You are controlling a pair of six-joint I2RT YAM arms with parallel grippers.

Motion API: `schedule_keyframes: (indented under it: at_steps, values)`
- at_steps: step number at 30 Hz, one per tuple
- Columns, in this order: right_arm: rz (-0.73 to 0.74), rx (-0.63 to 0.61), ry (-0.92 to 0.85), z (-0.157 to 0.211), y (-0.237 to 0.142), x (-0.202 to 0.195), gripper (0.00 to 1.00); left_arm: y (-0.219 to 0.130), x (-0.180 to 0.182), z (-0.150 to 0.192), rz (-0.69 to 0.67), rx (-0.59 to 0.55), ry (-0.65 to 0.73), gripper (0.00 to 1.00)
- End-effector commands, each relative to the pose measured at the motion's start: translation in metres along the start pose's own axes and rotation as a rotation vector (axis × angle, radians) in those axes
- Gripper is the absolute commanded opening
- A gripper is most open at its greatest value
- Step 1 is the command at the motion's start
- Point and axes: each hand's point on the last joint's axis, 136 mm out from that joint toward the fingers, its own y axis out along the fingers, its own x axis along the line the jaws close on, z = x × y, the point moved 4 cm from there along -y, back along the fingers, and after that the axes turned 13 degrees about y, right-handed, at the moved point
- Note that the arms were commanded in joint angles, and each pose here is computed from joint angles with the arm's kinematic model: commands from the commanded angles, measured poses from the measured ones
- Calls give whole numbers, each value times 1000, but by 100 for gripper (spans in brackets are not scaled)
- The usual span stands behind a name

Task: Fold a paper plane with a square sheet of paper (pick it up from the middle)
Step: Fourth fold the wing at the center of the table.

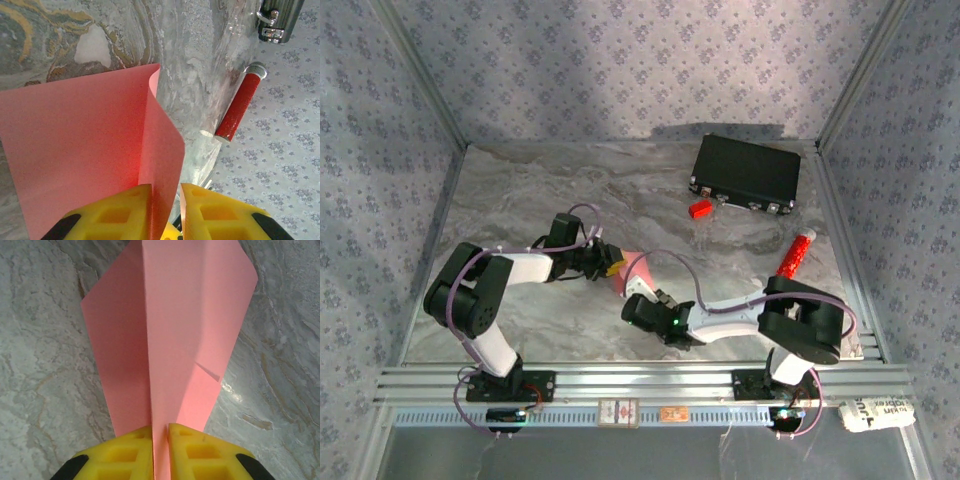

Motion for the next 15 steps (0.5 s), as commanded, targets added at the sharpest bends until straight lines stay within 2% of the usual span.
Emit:
schedule_keyframes:
  at_steps: [1, 10, 15]
  values:
    - [-15, -4, -4, -1, -2, -3, 15, 0, 0, 2, 4, -2, 10, 19]
    - [14, -5, 25, 1, 1, -7, 19, 0, 0, 2, 1, -2, 8, 4]
    - [29, -14, 37, 2, -2, -12, 20, 0, 2, 2, -12, -7, 3, 2]
